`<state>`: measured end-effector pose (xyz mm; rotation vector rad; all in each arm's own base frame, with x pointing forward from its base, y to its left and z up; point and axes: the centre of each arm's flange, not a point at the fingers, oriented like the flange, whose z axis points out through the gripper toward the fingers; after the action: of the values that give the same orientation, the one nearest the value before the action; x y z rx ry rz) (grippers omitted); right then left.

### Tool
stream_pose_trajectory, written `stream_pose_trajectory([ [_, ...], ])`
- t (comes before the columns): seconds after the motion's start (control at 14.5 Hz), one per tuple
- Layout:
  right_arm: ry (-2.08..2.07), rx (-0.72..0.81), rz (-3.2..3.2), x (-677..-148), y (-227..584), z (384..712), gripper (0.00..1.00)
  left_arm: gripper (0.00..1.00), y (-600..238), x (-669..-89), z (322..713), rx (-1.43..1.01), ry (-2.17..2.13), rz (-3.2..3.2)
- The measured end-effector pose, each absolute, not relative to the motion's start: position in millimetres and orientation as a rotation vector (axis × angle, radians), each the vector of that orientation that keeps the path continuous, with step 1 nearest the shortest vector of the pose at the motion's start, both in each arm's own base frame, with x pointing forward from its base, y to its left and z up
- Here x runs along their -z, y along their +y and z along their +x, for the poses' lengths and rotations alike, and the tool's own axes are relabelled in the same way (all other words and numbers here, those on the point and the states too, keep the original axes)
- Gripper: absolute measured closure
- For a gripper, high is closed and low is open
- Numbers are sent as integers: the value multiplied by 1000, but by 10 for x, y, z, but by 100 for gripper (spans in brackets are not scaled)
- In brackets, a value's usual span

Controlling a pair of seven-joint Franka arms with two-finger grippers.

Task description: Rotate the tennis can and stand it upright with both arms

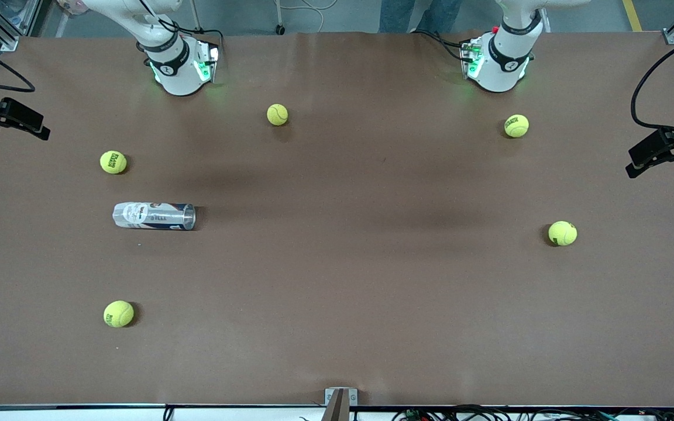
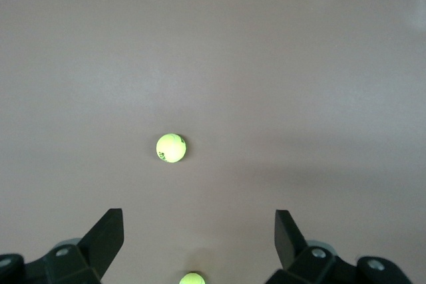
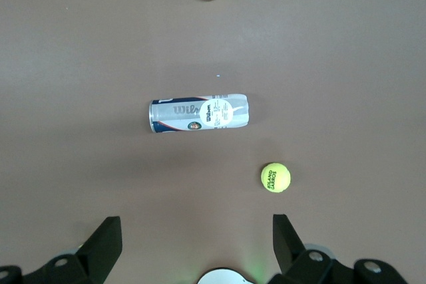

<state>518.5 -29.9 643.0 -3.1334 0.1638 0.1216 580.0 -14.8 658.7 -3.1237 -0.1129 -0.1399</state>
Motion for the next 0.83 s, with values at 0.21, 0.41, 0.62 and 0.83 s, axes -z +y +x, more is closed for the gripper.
stream_pose_trajectory([
  [0.21, 173, -107, -3136, -6462, -333, 5194, 0, 0, -157, -6566, 5778, 105, -47, -3124],
  [0.41, 178, -92, -3141, -6335, -355, 5328, 0, 0, -159, -6563, 5775, 101, 15, -3123],
  [0.62, 211, -153, -3168, -5895, -512, 5617, 0, 0, -170, -6563, 5774, 100, 18, -3124],
  [0.83, 316, -193, -3186, -5640, -728, 5768, 0, 0, -177, -6563, 5774, 100, 20, -3125],
])
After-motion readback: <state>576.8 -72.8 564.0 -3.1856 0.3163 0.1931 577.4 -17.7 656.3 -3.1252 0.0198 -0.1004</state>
